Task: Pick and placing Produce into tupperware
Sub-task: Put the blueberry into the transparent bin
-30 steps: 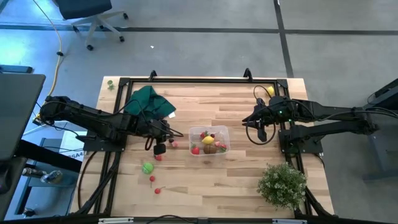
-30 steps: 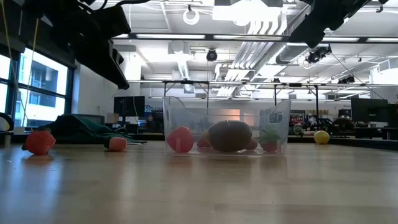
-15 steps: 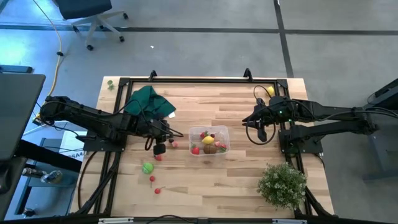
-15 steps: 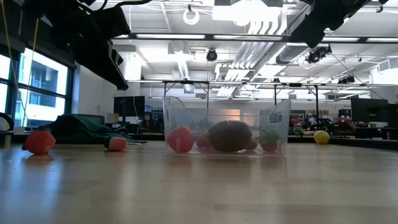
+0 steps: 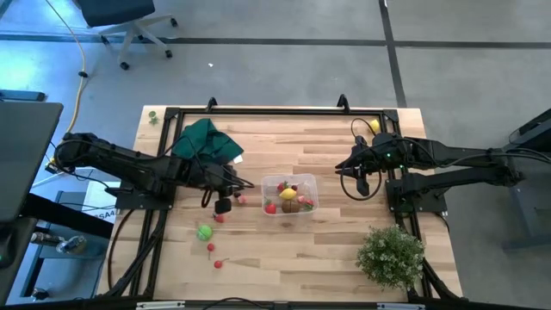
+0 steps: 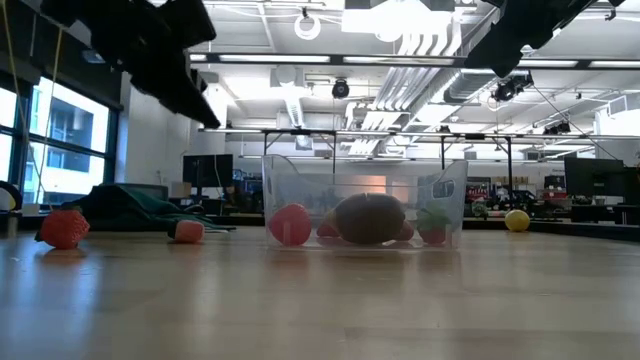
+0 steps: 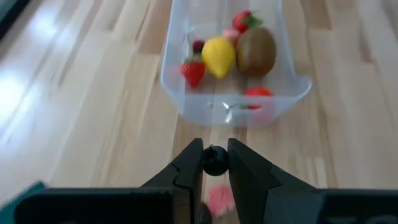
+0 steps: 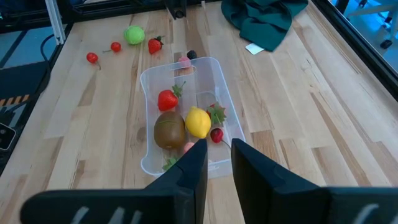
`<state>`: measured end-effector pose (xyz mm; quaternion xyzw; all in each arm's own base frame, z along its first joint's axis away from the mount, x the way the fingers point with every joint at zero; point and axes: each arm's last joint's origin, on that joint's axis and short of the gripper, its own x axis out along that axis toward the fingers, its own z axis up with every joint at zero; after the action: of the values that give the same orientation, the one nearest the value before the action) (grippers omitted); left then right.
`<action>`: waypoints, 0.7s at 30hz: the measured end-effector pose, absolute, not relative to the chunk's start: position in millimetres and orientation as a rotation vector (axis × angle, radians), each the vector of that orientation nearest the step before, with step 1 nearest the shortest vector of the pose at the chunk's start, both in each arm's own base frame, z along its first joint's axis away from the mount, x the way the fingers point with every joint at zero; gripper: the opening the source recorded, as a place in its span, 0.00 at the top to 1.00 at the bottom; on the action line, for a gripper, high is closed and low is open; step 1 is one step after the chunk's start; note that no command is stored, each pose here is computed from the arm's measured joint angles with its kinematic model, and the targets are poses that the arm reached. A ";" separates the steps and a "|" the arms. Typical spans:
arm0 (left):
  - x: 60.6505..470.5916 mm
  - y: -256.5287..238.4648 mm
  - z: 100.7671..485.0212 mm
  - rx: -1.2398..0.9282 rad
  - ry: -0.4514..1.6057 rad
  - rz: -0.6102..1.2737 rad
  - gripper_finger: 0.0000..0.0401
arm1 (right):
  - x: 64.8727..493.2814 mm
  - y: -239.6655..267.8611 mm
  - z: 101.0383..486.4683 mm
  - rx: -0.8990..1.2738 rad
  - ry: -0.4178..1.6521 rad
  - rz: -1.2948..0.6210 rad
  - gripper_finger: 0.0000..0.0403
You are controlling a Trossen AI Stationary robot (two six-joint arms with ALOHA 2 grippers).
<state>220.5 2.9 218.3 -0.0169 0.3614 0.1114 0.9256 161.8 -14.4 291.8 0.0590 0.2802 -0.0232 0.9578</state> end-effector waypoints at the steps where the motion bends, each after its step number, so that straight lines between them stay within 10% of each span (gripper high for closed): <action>1: 224.0 2.8 222.5 -0.020 0.738 0.222 0.86 | 161.8 -14.4 291.6 0.120 0.569 -0.047 0.85; 21: 317.7 -0.1 277.5 0.264 0.914 0.016 0.86 | 161.9 -14.4 291.7 0.120 0.569 -0.047 0.85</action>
<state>317.7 -0.1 277.5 0.1273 0.4399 0.0079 0.8889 161.9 -14.4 291.7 0.0590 0.2805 -0.0232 0.9578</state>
